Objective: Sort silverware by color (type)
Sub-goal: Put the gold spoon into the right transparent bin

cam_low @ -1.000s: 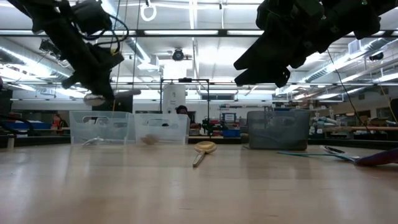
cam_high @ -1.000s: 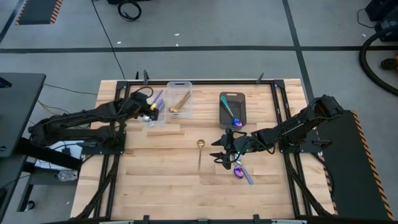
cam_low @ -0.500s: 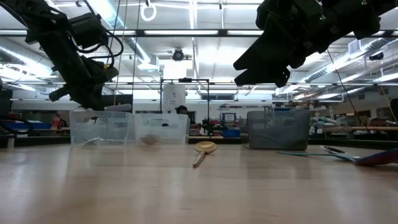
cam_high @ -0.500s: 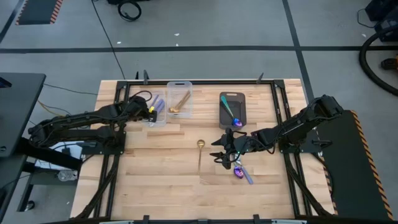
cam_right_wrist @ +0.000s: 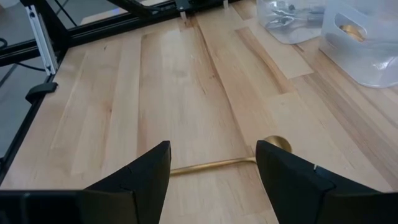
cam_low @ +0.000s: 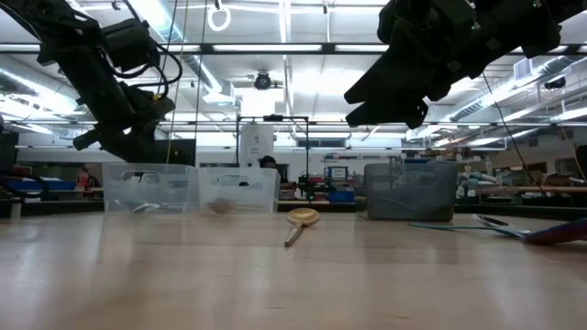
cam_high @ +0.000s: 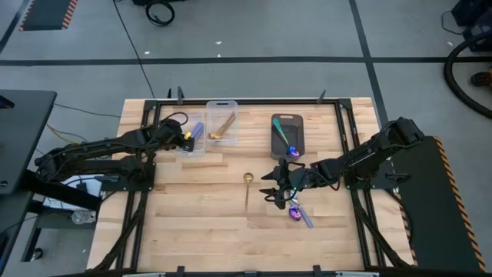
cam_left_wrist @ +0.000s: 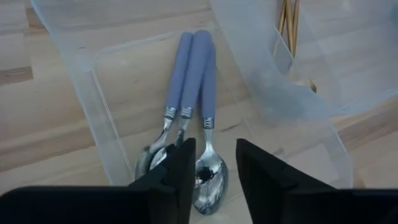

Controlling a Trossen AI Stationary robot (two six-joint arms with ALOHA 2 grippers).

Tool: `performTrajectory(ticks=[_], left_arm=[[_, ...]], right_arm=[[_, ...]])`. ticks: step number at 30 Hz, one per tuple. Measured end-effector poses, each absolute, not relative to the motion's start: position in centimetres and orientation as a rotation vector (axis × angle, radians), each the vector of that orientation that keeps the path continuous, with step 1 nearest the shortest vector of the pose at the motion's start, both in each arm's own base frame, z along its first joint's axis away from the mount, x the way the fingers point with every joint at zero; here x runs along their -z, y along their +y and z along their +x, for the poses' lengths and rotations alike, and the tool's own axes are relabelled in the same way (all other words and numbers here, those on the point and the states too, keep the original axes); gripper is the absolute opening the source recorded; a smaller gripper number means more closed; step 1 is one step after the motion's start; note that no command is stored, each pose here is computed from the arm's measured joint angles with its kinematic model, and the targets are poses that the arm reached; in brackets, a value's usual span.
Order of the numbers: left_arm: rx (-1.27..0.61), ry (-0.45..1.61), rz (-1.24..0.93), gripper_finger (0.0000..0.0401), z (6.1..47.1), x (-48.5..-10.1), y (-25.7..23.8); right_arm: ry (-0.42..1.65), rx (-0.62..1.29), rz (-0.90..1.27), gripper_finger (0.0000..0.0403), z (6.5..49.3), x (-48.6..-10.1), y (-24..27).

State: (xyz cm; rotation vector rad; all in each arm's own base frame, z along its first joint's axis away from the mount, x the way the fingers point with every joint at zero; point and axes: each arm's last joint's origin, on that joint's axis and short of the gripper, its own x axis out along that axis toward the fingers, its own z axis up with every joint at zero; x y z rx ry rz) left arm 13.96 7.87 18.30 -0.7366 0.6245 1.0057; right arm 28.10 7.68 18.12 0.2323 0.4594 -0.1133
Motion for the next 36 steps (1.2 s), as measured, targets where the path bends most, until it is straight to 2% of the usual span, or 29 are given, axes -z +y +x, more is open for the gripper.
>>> performTrajectory(ticks=[5, 9, 14, 25, 36], left_arm=[[-0.898, 0.611, -0.637, 0.0145, 14.7, -18.8, 7.8], [-0.707, 0.537, -0.473, 0.0148, 16.3, -19.9, 6.8], [-0.568, 0.464, -0.277, 0.0148, 17.7, -20.9, 4.6], [-0.496, 0.477, -0.125, 0.0148, 19.3, -20.0, -0.9], [-0.440, 0.527, -0.091, 0.0148, 21.7, -19.1, -3.3]], right_arm=[[0.468, 0.115, 0.228, 0.0245, 28.0, -17.9, 7.6], [0.486, 0.123, 0.220, 0.0245, 27.8, -17.6, 7.6], [0.566, 0.143, 0.205, 0.0242, 27.4, -16.9, 7.4], [0.723, 0.294, 0.199, 0.0218, 26.2, -16.2, 8.2], [0.789, 0.358, 0.236, 0.0212, 25.0, -15.6, 8.9]])
